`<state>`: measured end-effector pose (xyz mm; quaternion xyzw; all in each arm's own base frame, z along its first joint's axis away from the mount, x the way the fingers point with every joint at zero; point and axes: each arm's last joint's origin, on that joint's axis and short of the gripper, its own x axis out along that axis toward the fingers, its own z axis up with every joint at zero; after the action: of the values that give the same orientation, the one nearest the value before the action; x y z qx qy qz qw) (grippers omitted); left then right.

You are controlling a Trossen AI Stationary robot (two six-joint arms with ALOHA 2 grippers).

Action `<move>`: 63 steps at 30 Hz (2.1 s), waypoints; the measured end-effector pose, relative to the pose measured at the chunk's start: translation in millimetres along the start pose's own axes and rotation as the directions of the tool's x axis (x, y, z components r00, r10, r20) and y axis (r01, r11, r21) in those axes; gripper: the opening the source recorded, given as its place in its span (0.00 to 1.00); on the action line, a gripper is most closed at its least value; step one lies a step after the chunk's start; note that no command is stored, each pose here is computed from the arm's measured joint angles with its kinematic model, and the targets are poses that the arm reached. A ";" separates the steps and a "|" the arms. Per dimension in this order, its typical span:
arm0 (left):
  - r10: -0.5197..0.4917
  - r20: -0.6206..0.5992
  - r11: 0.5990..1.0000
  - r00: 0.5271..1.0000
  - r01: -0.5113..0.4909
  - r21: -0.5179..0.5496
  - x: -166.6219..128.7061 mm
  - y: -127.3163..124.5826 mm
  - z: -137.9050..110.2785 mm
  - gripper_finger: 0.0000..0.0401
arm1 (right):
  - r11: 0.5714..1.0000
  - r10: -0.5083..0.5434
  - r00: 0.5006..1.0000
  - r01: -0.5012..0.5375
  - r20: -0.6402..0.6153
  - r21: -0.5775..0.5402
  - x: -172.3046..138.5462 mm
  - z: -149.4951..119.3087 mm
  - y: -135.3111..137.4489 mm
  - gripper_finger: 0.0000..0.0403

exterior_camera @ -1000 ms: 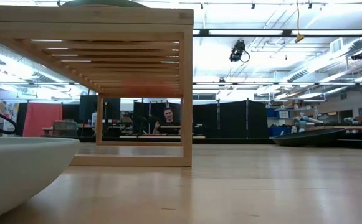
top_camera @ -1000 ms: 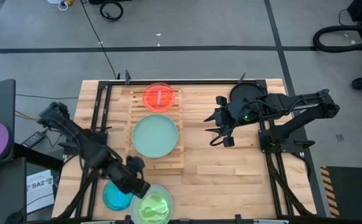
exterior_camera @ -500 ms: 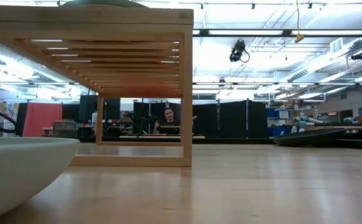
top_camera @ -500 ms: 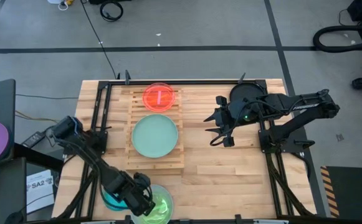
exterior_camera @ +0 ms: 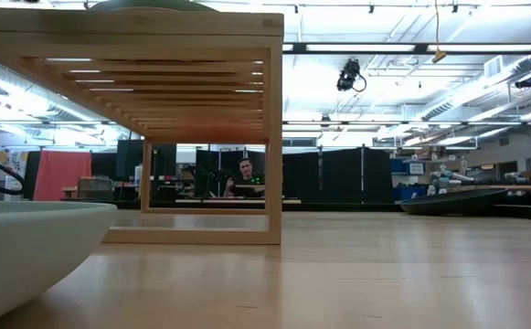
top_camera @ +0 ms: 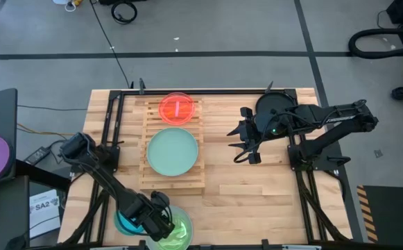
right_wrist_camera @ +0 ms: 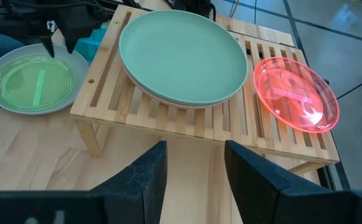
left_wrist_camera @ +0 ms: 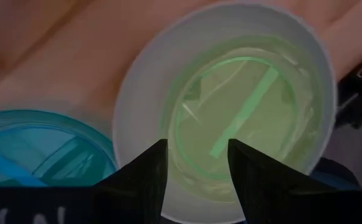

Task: Place and stack plates onto a shelf
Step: Stack the green transparent plate on the pink transparent plate

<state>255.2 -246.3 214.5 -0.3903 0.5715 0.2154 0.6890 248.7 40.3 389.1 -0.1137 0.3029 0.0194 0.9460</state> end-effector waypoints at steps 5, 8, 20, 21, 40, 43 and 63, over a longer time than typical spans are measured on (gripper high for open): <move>0.056 -0.036 0.998 0.998 -0.055 0.034 21.7 -0.4 -4.7 0.43 | 1.000 0.000 1.000 0.000 0.000 0.000 0.0 0.0 0.1 0.41; 0.067 -0.062 0.996 0.996 -0.063 0.059 34.5 -2.3 -6.6 0.43 | 1.000 0.000 1.000 0.000 -0.001 0.000 0.0 -0.1 0.1 0.41; 0.128 -0.064 0.990 0.990 -0.123 0.071 50.3 0.8 -7.4 0.43 | 1.000 0.000 1.000 0.000 -0.001 -0.001 0.0 -0.1 0.0 0.41; 0.128 -0.064 0.990 0.990 -0.124 0.070 50.3 0.8 -7.4 0.43 | 1.000 0.000 1.000 0.000 -0.001 -0.001 0.0 -0.1 0.1 0.41; 0.141 -0.080 0.989 0.987 -0.136 0.058 62.4 0.3 -7.8 0.42 | 1.000 0.000 1.000 0.000 -0.003 -0.011 0.1 -0.4 0.1 0.41; 0.141 -0.080 0.989 0.987 -0.136 0.058 62.4 0.2 -7.8 0.39 | 1.000 0.000 1.000 0.000 -0.003 -0.011 0.1 -0.4 0.1 0.41; 0.142 -0.077 0.989 0.987 -0.137 0.058 61.3 0.5 -7.7 0.05 | 1.000 0.000 1.000 0.000 -0.003 -0.011 0.1 -0.3 0.0 0.41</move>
<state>265.7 -261.2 155.5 -0.3396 0.6304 0.2321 0.6584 248.5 40.2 388.8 -0.1189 0.3041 0.0211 0.9450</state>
